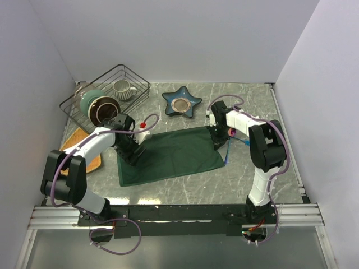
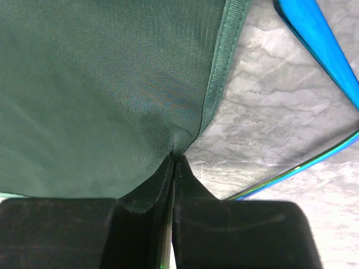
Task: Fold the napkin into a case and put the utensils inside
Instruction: Pick up the rectangle-folded napkin from the center of the board.
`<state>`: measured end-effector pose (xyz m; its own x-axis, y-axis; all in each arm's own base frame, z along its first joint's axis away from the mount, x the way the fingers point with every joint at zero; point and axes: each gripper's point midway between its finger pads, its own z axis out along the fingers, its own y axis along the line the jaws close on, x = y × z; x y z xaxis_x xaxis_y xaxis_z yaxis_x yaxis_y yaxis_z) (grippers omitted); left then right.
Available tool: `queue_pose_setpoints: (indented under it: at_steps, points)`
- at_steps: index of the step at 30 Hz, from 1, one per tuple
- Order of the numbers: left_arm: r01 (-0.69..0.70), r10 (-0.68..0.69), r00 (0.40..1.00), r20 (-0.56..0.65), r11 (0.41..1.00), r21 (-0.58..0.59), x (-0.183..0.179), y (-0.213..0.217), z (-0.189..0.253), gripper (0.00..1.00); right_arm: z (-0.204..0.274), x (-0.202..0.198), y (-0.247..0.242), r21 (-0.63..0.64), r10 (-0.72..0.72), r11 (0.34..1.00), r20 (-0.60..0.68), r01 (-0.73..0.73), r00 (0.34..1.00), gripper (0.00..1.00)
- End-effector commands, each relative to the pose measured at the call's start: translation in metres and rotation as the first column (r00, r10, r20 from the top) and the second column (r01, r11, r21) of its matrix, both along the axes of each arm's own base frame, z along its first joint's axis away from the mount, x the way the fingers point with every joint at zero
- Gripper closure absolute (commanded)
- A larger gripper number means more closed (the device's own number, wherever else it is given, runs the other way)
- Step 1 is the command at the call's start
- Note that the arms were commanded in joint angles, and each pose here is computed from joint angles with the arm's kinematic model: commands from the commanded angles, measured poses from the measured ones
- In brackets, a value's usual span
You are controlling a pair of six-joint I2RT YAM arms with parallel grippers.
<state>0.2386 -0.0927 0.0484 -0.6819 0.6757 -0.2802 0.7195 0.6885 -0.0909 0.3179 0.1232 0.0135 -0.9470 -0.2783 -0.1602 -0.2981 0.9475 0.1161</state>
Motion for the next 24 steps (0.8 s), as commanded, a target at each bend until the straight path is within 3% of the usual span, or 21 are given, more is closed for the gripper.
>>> queue_pose_setpoints:
  at_steps: [1, 11, 24]
  points:
    - [-0.029, 0.033, 0.998, 0.049, 0.996, -0.081, 0.016, -0.010, 0.025, 0.28, 0.002, 0.009, 0.009, 0.035, 0.005, 0.999, 0.016, -0.005, 1.000, 1.00]
    - [-0.084, 0.095, 0.993, 0.063, 0.983, -0.161, 0.032, -0.008, 0.043, 0.25, 0.074, 0.029, 0.002, 0.068, 0.027, 0.997, 0.180, -0.040, 0.983, 1.00]
    - [-0.198, 0.237, 0.969, 0.072, 0.914, -0.354, 0.051, 0.000, 0.091, 0.23, 0.130, 0.003, 0.126, 0.381, 0.178, 0.887, 0.243, -0.263, 0.954, 1.00]
